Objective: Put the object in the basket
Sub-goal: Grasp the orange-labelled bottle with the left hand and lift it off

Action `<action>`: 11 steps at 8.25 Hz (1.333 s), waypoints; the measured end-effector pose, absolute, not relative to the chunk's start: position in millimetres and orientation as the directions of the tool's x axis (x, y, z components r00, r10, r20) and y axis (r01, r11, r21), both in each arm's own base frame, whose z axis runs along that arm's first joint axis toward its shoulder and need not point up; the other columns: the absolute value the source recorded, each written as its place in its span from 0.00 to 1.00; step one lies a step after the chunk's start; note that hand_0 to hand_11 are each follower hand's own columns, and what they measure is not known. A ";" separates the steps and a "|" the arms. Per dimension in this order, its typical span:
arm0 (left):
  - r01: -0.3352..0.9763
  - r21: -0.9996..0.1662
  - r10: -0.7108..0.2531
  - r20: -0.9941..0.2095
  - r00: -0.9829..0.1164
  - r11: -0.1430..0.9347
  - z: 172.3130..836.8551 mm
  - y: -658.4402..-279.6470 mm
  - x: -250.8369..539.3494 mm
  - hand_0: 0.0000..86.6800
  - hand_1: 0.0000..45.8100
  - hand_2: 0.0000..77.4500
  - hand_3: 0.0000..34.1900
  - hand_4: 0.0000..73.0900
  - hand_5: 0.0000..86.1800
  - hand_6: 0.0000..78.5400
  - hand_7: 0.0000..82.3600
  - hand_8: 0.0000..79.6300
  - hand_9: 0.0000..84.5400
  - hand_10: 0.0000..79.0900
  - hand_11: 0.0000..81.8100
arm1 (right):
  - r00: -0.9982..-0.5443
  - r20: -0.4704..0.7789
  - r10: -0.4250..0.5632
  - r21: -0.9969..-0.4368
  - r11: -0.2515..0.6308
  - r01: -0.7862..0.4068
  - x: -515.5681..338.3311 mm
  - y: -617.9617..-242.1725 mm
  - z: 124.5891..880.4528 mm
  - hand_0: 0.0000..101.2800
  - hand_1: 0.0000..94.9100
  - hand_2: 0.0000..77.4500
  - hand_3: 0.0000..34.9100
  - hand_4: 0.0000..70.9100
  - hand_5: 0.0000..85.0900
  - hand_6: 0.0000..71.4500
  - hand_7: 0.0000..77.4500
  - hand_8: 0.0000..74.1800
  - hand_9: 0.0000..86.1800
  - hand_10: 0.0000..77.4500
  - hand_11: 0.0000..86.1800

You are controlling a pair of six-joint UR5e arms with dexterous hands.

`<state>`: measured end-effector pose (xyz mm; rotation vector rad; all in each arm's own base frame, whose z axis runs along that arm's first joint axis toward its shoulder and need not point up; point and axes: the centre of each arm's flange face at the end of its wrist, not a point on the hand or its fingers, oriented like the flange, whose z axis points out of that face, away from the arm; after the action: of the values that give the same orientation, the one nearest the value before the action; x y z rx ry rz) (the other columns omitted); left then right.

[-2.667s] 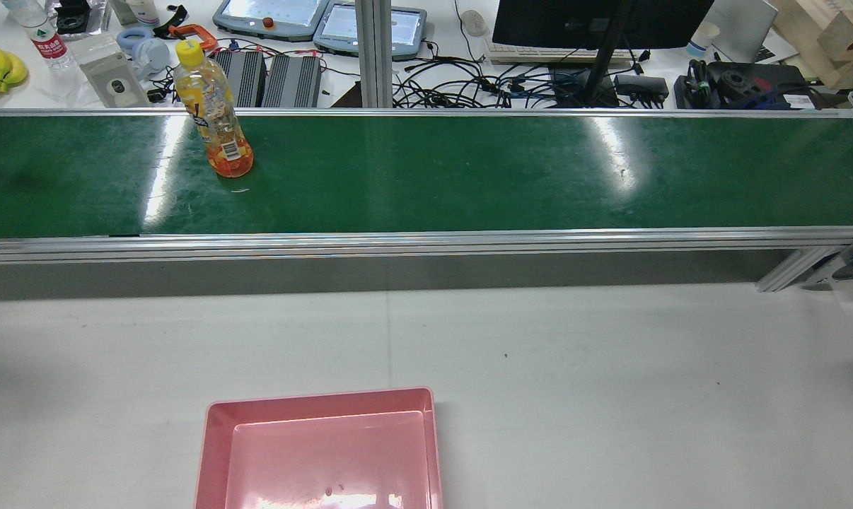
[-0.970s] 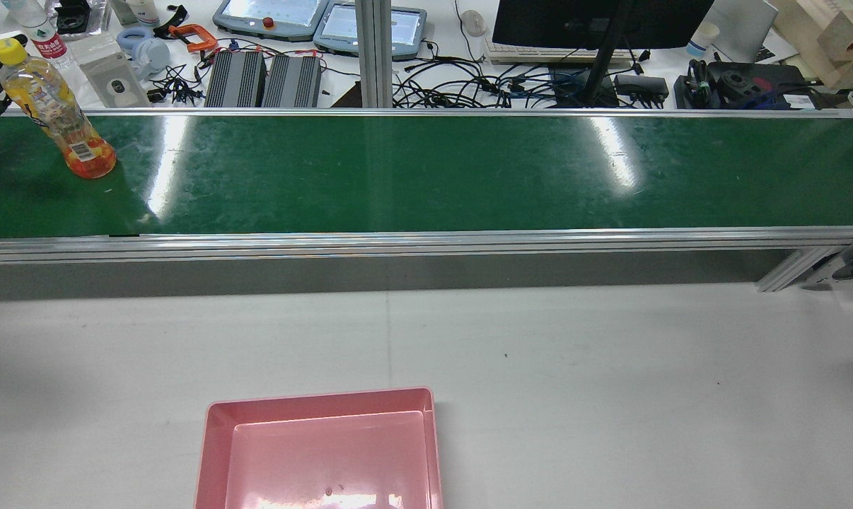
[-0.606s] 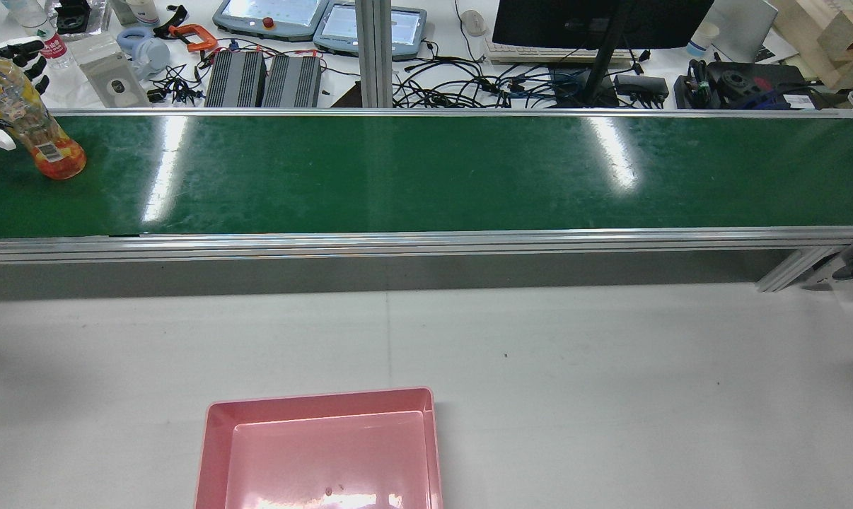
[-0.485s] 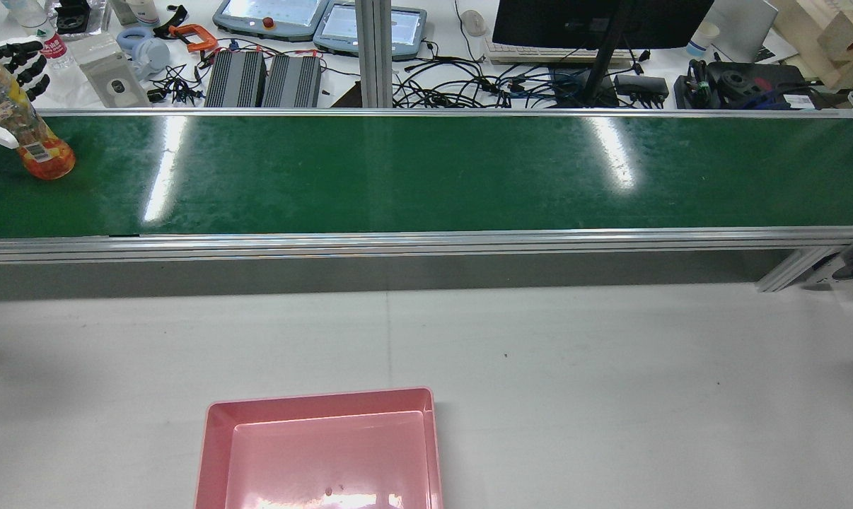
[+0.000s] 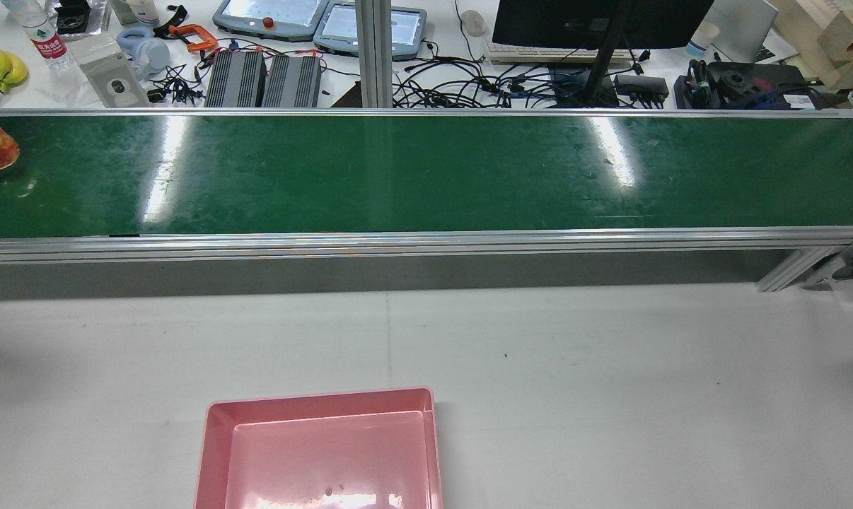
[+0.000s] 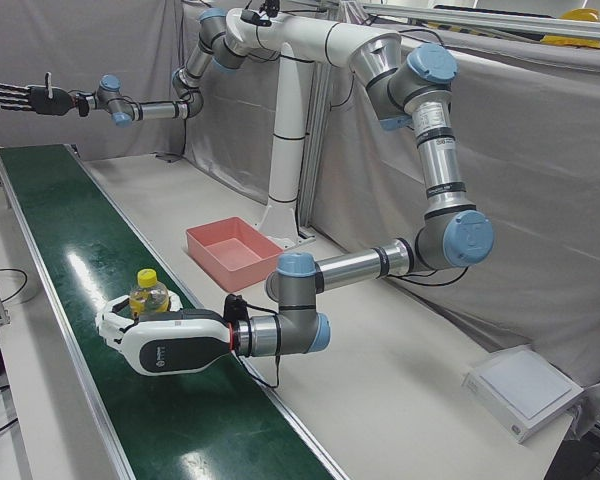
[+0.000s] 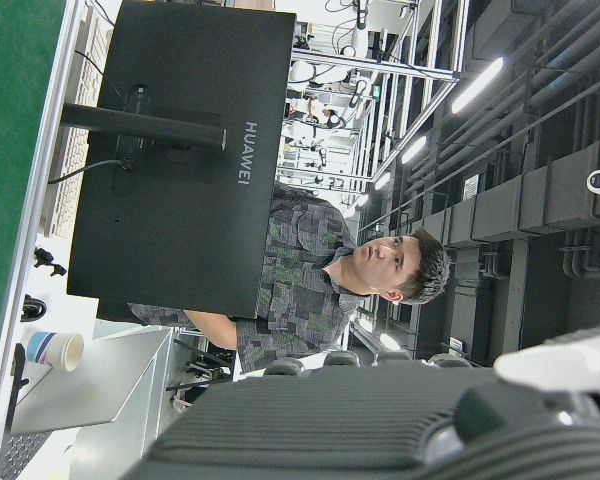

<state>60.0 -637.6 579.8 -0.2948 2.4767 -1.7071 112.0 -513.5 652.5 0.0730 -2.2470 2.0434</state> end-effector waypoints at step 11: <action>-0.314 -0.794 -0.505 0.011 -0.863 0.520 374.8 -516.1 191.9 0.71 0.13 0.63 0.00 0.61 0.67 0.78 0.68 0.82 0.68 0.77 0.69 | -0.993 0.109 0.034 -0.990 0.096 -0.105 112.0 -513.5 652.5 0.00 0.00 0.01 0.01 0.00 0.00 0.00 0.01 0.00 0.00 0.00 0.00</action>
<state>191.9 -516.1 374.8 -0.6952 2.5396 -1.2602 112.0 -513.5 652.5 0.0733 -2.2470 2.0434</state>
